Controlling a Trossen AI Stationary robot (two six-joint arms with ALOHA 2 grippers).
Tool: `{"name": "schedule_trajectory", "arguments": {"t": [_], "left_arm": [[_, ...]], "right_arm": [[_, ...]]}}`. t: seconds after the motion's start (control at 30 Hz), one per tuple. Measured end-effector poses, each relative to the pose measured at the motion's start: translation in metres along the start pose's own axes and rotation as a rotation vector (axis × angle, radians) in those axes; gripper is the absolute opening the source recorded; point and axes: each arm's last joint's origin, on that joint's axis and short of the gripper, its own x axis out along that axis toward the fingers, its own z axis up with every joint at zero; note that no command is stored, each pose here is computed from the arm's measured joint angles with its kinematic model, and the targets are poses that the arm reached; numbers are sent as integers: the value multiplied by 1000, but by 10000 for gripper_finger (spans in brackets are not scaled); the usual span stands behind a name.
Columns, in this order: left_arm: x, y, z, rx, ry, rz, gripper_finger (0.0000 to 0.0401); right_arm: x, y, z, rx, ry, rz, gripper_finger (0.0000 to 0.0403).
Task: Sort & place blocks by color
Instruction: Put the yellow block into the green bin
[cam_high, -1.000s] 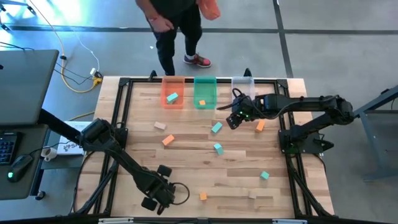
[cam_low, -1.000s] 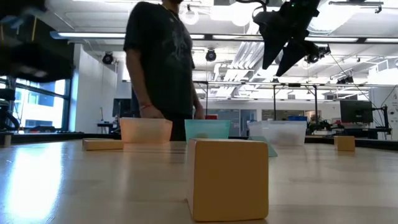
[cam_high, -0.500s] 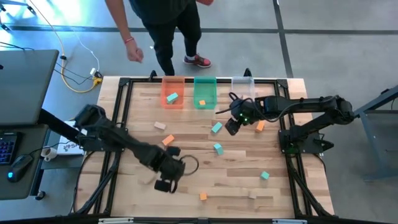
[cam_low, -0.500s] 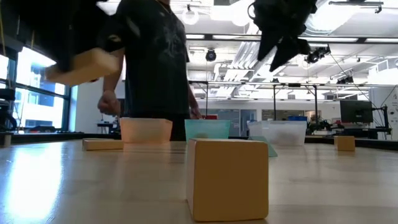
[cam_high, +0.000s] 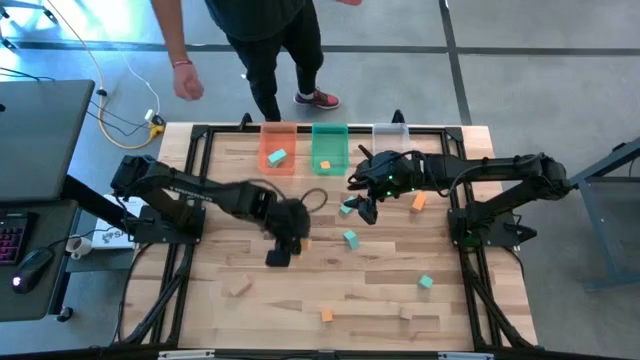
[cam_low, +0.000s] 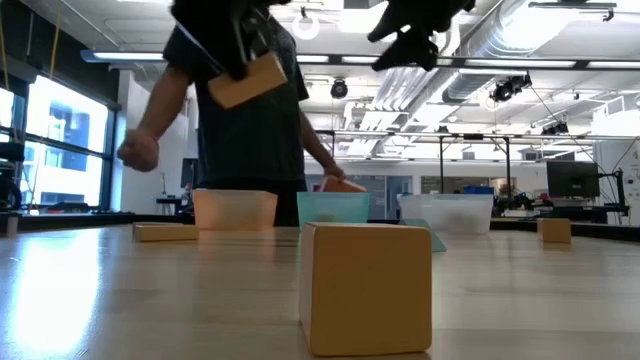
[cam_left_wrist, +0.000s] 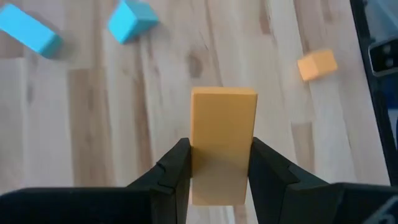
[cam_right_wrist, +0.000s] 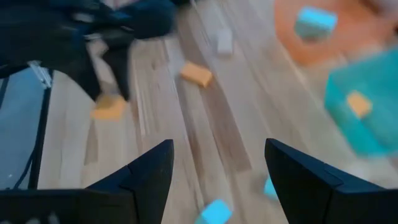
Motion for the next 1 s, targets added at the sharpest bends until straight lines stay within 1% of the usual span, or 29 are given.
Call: {"name": "schedule_trajectory", "arguments": {"t": [0.2,0.37,0.57,0.8,0.93,1.0], "left_arm": [[-6,36,4,-53,-44,-48,97],[-12,62,5,-121,-87,-102,97],[-19,89,2,-194,-114,-157,97],[-27,114,-3,-303,-148,-228,97],[-32,127,-4,-349,-188,-243,97],[-34,132,-4,-359,-208,-267,97]], "right_arm": [[0,3,9,-139,-97,24,239],[-1,2,15,-253,-152,23,239],[-3,-7,24,-358,-220,90,239],[-8,-24,35,-434,-296,158,239],[-11,-32,42,-471,-360,181,239],[-15,-35,47,-497,-388,194,239]]}}
